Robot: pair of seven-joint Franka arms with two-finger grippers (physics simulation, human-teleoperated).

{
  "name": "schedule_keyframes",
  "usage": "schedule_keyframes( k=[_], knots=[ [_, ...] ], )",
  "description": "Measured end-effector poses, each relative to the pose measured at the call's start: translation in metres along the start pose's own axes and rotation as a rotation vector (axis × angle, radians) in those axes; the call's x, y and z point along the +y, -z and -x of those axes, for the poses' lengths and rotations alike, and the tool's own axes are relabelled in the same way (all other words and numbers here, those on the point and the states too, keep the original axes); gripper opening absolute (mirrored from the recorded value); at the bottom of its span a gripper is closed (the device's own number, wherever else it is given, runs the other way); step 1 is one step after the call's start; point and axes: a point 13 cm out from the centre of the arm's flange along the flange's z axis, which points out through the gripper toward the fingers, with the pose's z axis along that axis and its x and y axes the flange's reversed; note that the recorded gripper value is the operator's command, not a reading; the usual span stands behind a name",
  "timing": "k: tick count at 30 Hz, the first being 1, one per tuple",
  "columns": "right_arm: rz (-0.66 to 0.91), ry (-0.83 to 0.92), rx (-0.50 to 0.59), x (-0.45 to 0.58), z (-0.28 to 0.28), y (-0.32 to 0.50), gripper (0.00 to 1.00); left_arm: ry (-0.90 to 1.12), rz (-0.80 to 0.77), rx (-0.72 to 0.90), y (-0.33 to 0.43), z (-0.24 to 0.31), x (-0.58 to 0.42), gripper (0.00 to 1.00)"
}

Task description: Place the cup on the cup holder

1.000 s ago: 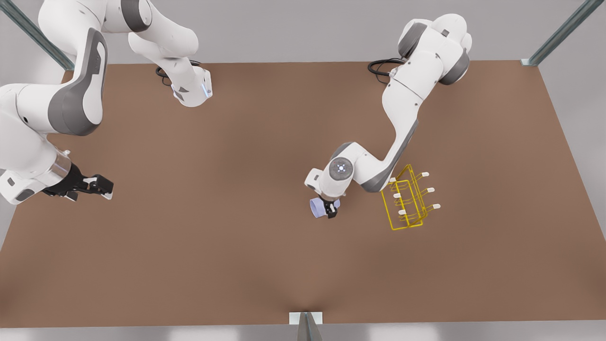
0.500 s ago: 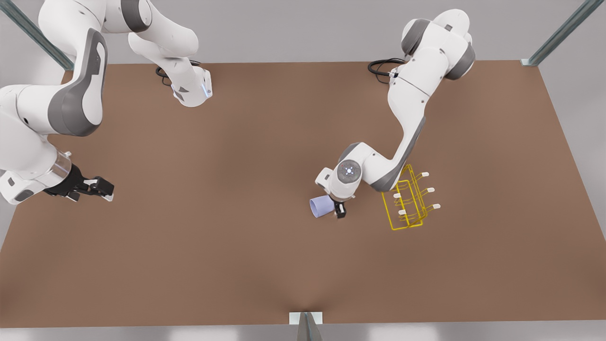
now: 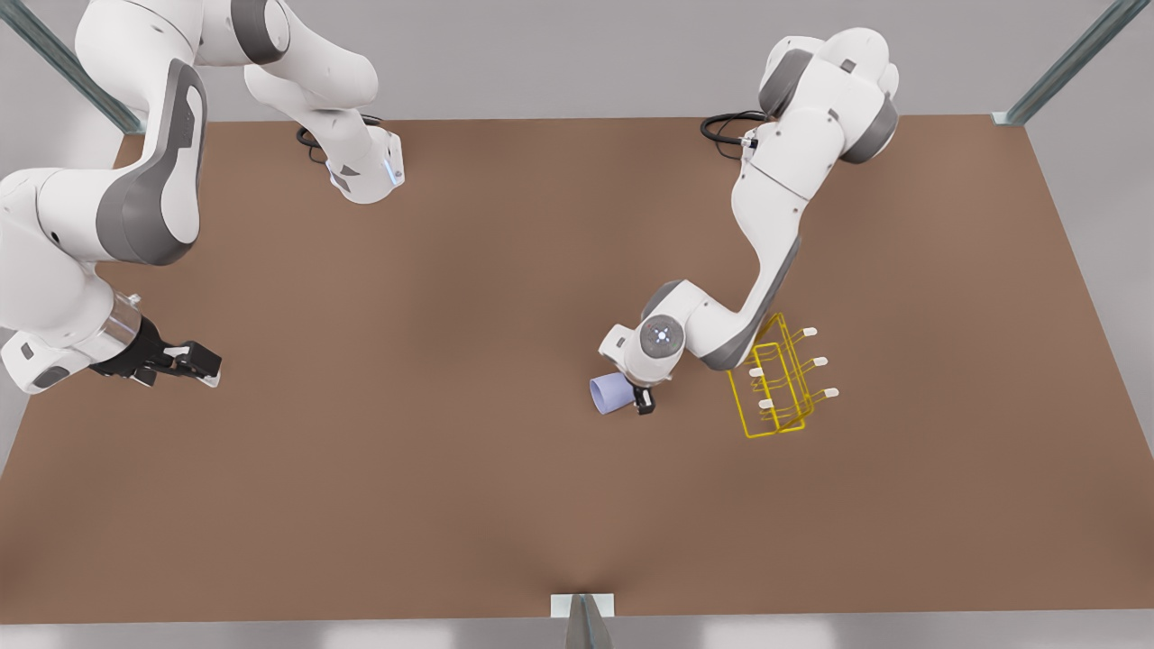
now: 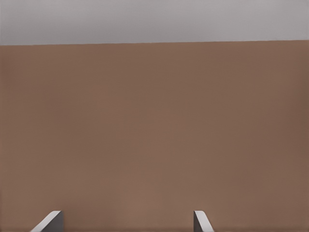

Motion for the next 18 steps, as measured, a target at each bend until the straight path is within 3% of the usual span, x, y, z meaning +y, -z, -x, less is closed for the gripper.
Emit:
schedule_keyframes(
  k=[18],
  knots=[
    [0.0,-0.01,-0.001,0.0,0.001,0.0,1.0,0.142,-0.037,-0.066,-0.027,0.018,-0.009,0.97]
  ],
)
